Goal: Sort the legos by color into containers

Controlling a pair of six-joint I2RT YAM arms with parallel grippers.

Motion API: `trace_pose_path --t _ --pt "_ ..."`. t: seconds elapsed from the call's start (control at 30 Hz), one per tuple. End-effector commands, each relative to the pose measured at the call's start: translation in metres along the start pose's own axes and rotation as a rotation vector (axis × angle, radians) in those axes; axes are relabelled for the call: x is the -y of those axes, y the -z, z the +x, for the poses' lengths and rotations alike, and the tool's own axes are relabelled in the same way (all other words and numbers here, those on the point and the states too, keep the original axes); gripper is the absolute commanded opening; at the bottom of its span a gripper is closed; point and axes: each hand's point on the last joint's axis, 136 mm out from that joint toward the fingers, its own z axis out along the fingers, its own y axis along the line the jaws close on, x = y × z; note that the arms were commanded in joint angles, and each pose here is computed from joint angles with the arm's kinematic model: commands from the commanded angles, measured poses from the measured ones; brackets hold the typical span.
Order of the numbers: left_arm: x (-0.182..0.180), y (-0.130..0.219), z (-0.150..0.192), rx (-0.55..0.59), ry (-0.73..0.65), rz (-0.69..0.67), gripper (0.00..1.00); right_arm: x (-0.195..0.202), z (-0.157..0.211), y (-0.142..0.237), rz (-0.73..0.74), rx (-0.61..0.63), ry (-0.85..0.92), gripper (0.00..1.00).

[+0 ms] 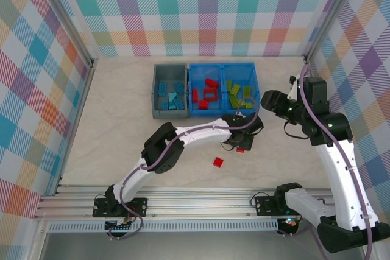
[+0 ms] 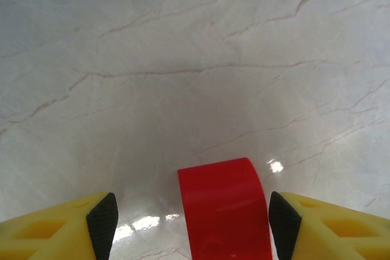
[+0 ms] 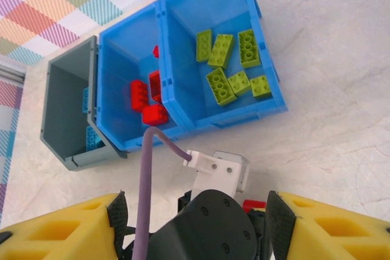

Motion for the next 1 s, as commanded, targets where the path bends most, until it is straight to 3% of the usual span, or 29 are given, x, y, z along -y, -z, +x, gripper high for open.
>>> trace_pose_path --t 0.0,0.2,0.33,0.4,0.53,0.73,0.97 --pt "0.019 0.021 0.004 0.002 -0.004 0.076 0.68 0.01 0.011 0.001 0.04 -0.028 0.001 0.64" --pt "0.014 0.004 0.021 -0.05 -0.005 0.036 0.6 0.008 0.011 0.007 0.028 -0.014 -0.01 0.63" --pt "0.013 0.004 0.018 -0.038 -0.003 0.036 0.39 0.007 0.012 0.01 0.023 -0.019 -0.01 0.63" --pt "0.011 0.009 0.014 -0.022 -0.004 0.026 0.34 0.006 0.012 0.012 0.018 -0.017 -0.007 0.63" --pt "0.0 0.041 -0.003 0.055 0.012 0.007 0.31 -0.003 0.013 0.015 -0.035 -0.022 0.027 0.61" --pt "-0.064 0.099 -0.047 0.116 0.126 0.005 0.31 -0.049 0.042 0.01 -0.311 -0.076 0.235 0.59" --pt "-0.137 0.115 -0.104 0.166 0.226 0.016 0.31 -0.083 0.077 0.01 -0.366 -0.055 0.432 0.58"
